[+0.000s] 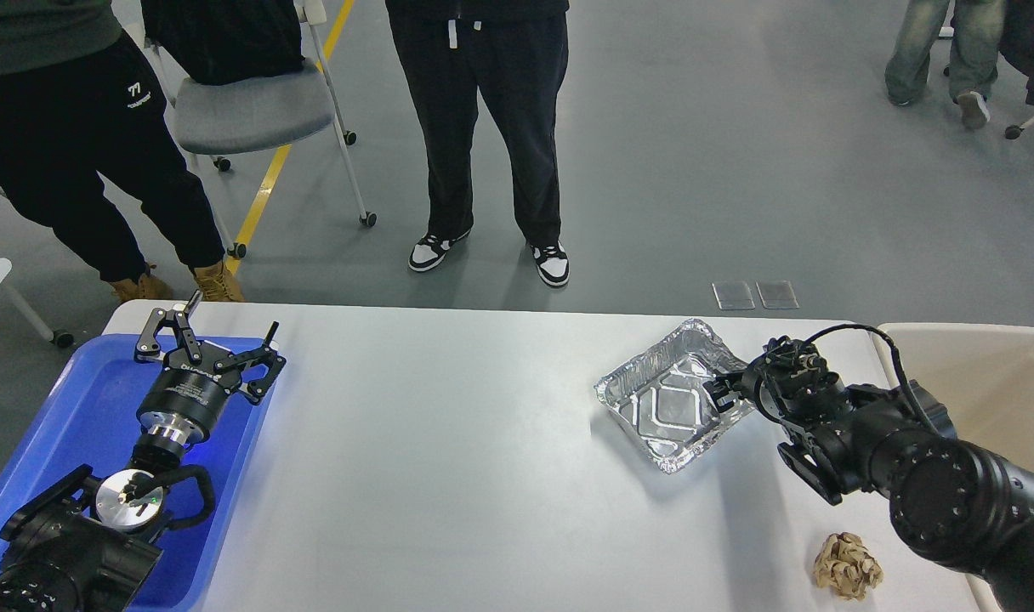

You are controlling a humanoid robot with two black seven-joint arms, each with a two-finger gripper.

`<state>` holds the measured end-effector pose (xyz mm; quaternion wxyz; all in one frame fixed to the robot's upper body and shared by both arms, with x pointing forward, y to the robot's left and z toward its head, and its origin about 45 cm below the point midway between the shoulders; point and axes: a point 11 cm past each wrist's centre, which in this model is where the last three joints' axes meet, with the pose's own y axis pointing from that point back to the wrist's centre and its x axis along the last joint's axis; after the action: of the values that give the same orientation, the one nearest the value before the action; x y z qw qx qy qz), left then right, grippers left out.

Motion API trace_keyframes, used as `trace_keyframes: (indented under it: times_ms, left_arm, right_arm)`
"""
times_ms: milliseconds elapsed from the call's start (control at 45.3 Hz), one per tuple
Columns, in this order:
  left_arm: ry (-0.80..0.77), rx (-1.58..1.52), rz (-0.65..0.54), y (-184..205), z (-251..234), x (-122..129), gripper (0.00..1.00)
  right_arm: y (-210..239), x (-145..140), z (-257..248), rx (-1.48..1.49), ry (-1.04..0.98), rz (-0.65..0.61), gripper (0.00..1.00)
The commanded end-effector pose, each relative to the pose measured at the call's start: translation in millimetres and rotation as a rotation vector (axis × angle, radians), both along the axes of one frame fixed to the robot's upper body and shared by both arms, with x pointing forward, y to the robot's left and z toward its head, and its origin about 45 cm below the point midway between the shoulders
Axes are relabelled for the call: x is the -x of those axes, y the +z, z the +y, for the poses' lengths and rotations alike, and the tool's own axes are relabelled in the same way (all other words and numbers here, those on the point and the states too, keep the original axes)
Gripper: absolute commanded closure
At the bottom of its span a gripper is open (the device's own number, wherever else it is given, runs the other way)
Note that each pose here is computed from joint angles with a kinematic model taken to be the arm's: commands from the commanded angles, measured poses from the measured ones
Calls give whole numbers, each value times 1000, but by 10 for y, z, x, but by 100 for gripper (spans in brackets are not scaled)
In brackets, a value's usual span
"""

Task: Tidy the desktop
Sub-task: 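Close the right gripper on the foil tray rim and lift it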

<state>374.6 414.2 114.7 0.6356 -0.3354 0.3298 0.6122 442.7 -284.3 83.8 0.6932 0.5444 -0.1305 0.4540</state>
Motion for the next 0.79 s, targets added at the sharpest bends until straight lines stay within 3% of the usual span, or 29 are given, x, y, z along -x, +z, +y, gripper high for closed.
trace_keyframes:
  times_ms: [0,66,199,772]
  left_arm:
    - [0,0,0,0,0,0,0]
    - [0,0,0,0,0,0,0]
    - [1,1,-1,2,2,0,0]
    - [0,0,0,0,0,0,0]
  right_arm:
    - [-33,27,6,-7,11,14,54]
    - [-34,29,14,-9,19,15,74]
    - [-40,35,32,-4,44,19,99]
    - [-40,50,157,-20,151,39,100]
